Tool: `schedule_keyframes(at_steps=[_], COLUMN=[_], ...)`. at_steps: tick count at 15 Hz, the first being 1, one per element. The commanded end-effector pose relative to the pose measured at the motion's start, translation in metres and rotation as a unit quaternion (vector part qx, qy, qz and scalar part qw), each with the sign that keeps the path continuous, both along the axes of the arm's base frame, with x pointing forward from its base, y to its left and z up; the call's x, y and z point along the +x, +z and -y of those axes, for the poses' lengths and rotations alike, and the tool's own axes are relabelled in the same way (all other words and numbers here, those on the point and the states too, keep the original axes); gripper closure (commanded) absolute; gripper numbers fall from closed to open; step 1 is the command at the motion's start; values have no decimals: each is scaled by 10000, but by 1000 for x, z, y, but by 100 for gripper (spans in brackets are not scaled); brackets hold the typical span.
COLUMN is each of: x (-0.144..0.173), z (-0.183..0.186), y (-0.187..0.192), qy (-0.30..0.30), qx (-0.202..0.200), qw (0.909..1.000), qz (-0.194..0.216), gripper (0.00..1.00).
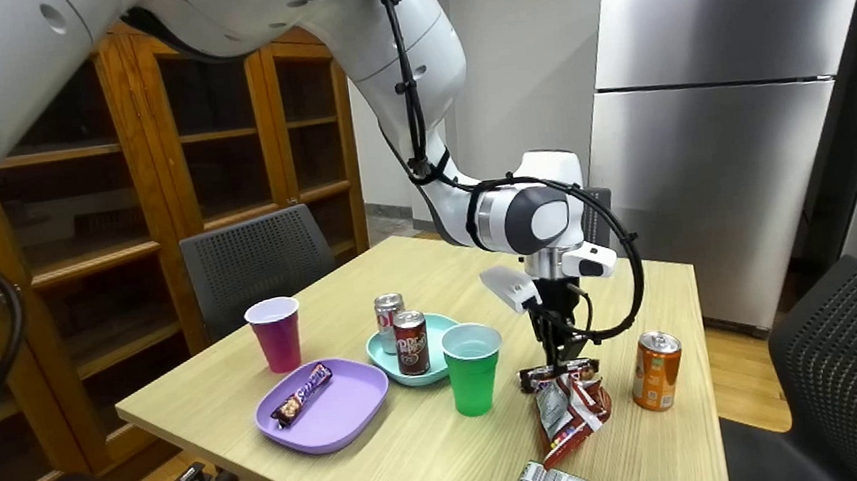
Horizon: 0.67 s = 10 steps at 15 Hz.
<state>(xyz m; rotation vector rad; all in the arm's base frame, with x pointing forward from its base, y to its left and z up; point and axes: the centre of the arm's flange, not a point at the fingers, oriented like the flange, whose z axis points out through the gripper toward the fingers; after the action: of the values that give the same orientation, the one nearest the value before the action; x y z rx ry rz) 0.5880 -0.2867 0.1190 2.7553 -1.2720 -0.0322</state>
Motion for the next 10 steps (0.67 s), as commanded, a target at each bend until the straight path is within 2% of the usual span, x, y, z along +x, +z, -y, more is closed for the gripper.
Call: schedule_keyframes(at_steps=[1, 3, 10], x=[3, 1, -3], z=[1, 1, 11], y=[3, 10, 85], qy=[-4, 16, 655], qx=[-70, -45, -314], qw=[10000, 10000, 9971], qz=[3, -42, 230], gripper=[100, 100, 100])
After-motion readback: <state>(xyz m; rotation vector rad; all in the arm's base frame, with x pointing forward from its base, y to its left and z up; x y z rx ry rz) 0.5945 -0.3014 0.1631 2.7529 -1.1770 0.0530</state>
